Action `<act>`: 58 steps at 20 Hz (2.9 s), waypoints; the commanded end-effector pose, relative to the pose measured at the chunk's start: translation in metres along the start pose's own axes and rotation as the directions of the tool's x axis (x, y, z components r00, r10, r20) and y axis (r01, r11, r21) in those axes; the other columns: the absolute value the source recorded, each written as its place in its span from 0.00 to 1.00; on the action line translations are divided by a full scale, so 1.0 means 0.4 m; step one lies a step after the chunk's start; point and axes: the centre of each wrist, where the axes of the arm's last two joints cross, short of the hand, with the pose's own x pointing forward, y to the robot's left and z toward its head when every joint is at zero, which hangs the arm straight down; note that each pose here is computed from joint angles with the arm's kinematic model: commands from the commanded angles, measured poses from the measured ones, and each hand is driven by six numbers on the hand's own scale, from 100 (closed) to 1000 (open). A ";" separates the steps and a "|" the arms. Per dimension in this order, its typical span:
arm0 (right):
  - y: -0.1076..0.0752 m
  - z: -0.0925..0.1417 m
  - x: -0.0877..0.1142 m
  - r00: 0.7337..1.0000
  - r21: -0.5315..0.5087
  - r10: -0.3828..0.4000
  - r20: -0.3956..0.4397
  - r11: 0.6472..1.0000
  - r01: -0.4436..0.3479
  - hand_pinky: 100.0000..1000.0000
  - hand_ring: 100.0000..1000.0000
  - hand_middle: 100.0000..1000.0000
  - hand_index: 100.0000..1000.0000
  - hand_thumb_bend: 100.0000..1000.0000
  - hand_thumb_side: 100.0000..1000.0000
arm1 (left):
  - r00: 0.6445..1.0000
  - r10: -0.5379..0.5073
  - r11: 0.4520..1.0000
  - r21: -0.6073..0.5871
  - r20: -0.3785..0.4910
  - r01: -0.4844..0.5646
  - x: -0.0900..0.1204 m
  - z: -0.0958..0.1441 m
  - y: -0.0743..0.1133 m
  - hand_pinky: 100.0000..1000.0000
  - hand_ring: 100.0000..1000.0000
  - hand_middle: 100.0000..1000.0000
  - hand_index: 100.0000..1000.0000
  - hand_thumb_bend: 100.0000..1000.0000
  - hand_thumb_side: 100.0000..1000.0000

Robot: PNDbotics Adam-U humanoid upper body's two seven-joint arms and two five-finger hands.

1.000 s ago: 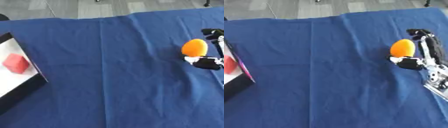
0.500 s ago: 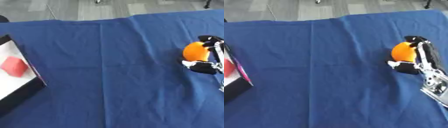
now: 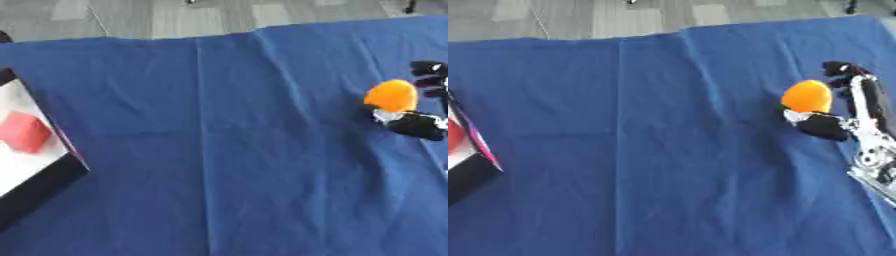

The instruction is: Pick up the objects with one hand, pass them to the other hand, and then place them into the box on the other side of the table.

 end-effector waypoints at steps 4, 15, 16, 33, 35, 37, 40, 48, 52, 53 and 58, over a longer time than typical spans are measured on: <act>-0.019 -0.011 0.013 0.984 -0.162 0.148 -0.103 0.973 -0.163 0.70 0.72 0.69 0.78 0.63 0.16 | 1.000 -0.027 0.999 0.028 0.012 0.027 0.011 0.004 0.023 0.86 0.69 0.59 0.72 0.00 0.28; -0.027 -0.013 0.009 0.934 -0.163 0.243 -0.262 0.943 -0.291 0.69 0.70 0.68 0.76 0.62 0.16 | 0.999 -0.036 0.998 0.042 0.025 0.035 0.011 0.004 0.024 0.86 0.69 0.60 0.71 0.00 0.26; -0.029 -0.014 0.008 0.931 -0.165 0.243 -0.271 0.941 -0.294 0.69 0.70 0.67 0.76 0.62 0.16 | 0.999 -0.037 0.998 0.043 0.026 0.035 0.011 0.004 0.025 0.86 0.69 0.60 0.71 0.00 0.26; -0.046 -0.024 0.010 0.855 -0.197 0.371 -0.363 0.866 -0.459 0.70 0.70 0.67 0.75 0.64 0.18 | 0.999 -0.048 0.998 0.042 0.025 0.046 0.005 0.006 0.018 0.86 0.70 0.60 0.71 0.00 0.24; -0.039 -0.016 0.003 0.850 -0.180 0.378 -0.367 0.867 -0.464 0.71 0.70 0.67 0.75 0.66 0.16 | 0.999 -0.047 0.998 0.042 0.024 0.046 0.005 0.006 0.017 0.86 0.70 0.60 0.71 0.00 0.24; -0.034 -0.010 -0.002 0.846 -0.166 0.382 -0.371 0.870 -0.465 0.71 0.70 0.66 0.74 0.64 0.18 | 0.999 -0.047 0.998 0.040 0.024 0.046 0.005 0.006 0.016 0.86 0.70 0.60 0.71 0.00 0.24; -0.033 -0.007 -0.006 0.844 -0.161 0.382 -0.376 0.870 -0.466 0.71 0.69 0.66 0.74 0.64 0.18 | 0.998 -0.050 0.998 0.040 0.023 0.049 0.004 0.006 0.014 0.86 0.70 0.60 0.71 0.00 0.24; -0.040 -0.004 -0.016 0.838 -0.176 0.379 -0.392 0.863 -0.473 0.68 0.66 0.62 0.72 0.61 0.16 | 0.998 -0.049 0.998 0.047 0.026 0.048 0.004 0.006 0.015 0.86 0.70 0.60 0.71 0.00 0.24; -0.046 -0.014 -0.007 0.848 -0.179 0.346 -0.402 0.878 -0.444 0.64 0.62 0.57 0.70 0.57 0.13 | 0.999 -0.048 0.998 0.047 0.025 0.047 0.003 0.007 0.014 0.86 0.70 0.60 0.71 0.00 0.24; -0.050 -0.018 -0.003 0.851 -0.186 0.337 -0.403 0.880 -0.436 0.64 0.61 0.56 0.69 0.56 0.11 | 0.999 -0.048 0.998 0.046 0.026 0.047 0.003 0.007 0.014 0.86 0.70 0.60 0.71 0.00 0.24; -0.058 -0.033 0.013 0.865 -0.218 0.321 -0.387 0.879 -0.424 0.61 0.53 0.43 0.60 0.37 0.00 | 0.999 -0.047 0.998 0.042 0.025 0.046 0.002 0.007 0.011 0.86 0.70 0.60 0.71 0.00 0.24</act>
